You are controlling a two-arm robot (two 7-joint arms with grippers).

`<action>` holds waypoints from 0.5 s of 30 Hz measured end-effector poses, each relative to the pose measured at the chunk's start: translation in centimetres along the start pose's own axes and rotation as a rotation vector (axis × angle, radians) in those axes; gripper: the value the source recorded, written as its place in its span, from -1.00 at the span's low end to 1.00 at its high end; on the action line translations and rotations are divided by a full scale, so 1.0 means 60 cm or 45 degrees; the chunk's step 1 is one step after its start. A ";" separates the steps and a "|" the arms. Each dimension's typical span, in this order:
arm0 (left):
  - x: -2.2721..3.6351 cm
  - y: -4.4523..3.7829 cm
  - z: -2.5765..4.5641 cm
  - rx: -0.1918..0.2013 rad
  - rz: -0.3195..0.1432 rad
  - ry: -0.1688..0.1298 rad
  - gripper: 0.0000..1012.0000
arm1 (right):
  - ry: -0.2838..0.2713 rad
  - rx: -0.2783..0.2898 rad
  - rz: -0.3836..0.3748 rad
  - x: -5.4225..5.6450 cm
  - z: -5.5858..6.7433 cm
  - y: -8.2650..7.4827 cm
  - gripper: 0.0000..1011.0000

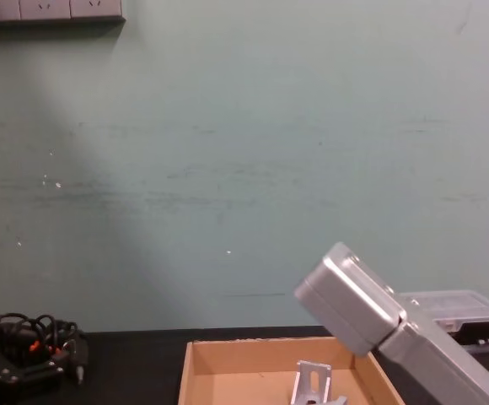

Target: Use one hand to pick up the angle iron from the table and place it into the box.

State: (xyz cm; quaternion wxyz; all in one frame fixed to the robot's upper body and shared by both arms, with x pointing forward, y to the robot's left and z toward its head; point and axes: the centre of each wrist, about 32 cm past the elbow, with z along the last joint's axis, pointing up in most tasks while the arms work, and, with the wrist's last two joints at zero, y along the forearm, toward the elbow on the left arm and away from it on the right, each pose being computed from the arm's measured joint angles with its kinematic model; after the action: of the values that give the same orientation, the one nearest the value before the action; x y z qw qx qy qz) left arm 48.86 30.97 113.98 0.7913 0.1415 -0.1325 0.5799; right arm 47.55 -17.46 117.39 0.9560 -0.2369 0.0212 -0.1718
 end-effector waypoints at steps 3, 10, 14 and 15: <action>0.0000 0.000 0.000 0.000 0.000 0.000 0.98 | 0.001 -0.002 0.000 0.000 0.000 0.002 0.98; 0.0000 0.000 0.000 0.000 0.000 0.000 0.98 | 0.004 -0.007 0.004 0.001 0.003 0.009 0.98; 0.0000 0.000 0.000 0.000 0.000 0.000 0.98 | 0.011 -0.011 0.006 0.001 0.003 0.012 0.98; 0.0000 0.000 0.000 0.000 0.000 0.000 0.98 | 0.013 -0.012 0.007 0.001 0.003 0.013 0.98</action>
State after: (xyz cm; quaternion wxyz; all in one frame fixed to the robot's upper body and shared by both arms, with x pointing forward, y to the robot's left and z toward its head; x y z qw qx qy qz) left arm 48.86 30.97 113.98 0.7913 0.1415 -0.1325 0.5799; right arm 47.88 -16.77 117.18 0.9552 -0.2405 0.0276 -0.1703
